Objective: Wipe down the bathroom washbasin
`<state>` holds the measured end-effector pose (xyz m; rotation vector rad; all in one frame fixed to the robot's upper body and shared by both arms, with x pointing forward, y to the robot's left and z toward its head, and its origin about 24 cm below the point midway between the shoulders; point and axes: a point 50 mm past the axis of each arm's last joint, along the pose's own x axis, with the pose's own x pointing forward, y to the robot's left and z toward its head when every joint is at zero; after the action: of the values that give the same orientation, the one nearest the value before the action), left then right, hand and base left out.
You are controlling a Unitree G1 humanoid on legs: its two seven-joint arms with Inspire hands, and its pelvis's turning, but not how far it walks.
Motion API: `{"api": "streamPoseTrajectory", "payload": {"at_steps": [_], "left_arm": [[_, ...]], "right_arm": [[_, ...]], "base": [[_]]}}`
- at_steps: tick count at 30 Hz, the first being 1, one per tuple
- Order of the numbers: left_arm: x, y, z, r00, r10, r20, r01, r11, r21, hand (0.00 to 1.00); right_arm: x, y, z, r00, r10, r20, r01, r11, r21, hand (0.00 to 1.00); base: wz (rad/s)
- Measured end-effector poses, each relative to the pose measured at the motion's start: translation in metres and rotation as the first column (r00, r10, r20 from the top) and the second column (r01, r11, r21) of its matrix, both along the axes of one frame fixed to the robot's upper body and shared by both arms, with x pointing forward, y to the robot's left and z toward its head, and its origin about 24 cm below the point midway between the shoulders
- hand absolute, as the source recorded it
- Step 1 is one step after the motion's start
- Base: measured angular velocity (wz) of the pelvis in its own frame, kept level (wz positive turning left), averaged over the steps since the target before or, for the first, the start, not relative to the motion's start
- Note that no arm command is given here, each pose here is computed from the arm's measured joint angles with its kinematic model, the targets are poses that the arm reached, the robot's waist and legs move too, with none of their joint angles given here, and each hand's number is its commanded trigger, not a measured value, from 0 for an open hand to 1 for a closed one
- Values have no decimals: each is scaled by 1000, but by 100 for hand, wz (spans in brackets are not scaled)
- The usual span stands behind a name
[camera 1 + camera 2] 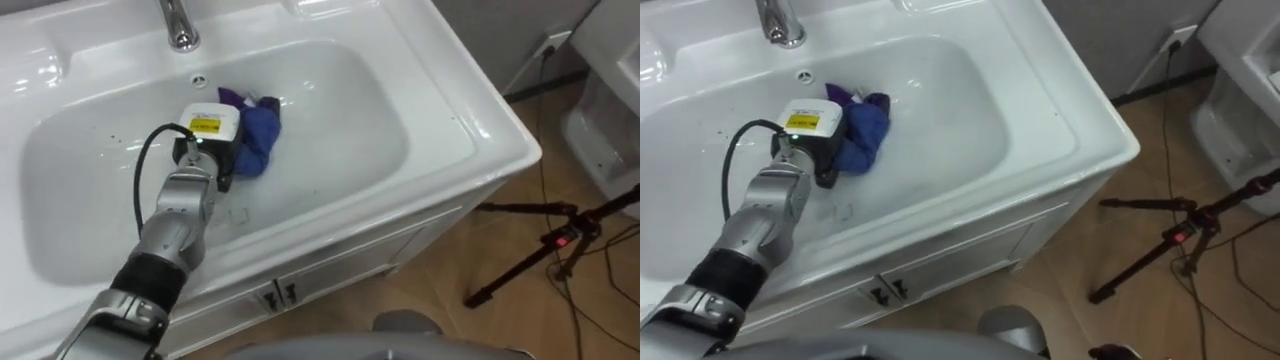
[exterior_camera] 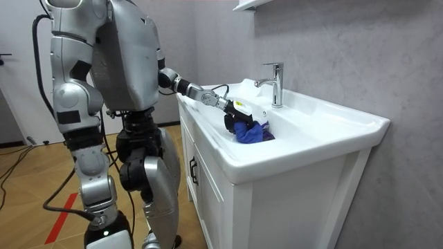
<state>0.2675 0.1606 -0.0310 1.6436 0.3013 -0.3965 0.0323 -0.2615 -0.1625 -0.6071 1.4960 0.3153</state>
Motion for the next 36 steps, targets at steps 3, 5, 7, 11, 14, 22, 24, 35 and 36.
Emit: {"api": "streamPoseTrajectory", "payload": {"at_steps": [3,5,7,11,14,22,24,35,36], "left_arm": [[0,-15,-1,999,-49,-11,49,998,-48,100],[3,-27,2,995,-99,-11,98,993,-66,100],[7,-40,7,987,-163,1,163,985,-62,100],[11,-52,12,973,-231,17,232,971,-54,100],[11,-53,12,972,-235,16,236,970,-52,100],[10,-55,12,974,-228,10,227,969,-97,100],[10,-54,12,976,-218,5,217,969,-121,100],[3,-37,-3,988,-141,-62,129,978,-164,100],[2,-35,-4,989,-132,-68,119,979,-167,100]], "right_arm": [[-3,2,-1,1000,-1,-23,1,1000,23,0],[-4,1,-1,999,0,-40,1,1000,28,0],[-2,0,-1,999,1,-49,0,1000,23,0],[-2,-5,0,998,27,-55,-27,1000,7,0],[-2,-5,1,998,31,-57,-30,1000,8,0],[3,-9,2,998,37,-44,-37,999,-1,0],[6,-9,3,998,41,-37,-41,999,-4,0],[13,-8,4,999,40,-26,-40,999,-15,0],[13,-9,4,999,37,-31,-38,999,-18,0]], "base": [[0],[0],[-4],[-7],[0],[0],[0],[-4],[-4]]}}
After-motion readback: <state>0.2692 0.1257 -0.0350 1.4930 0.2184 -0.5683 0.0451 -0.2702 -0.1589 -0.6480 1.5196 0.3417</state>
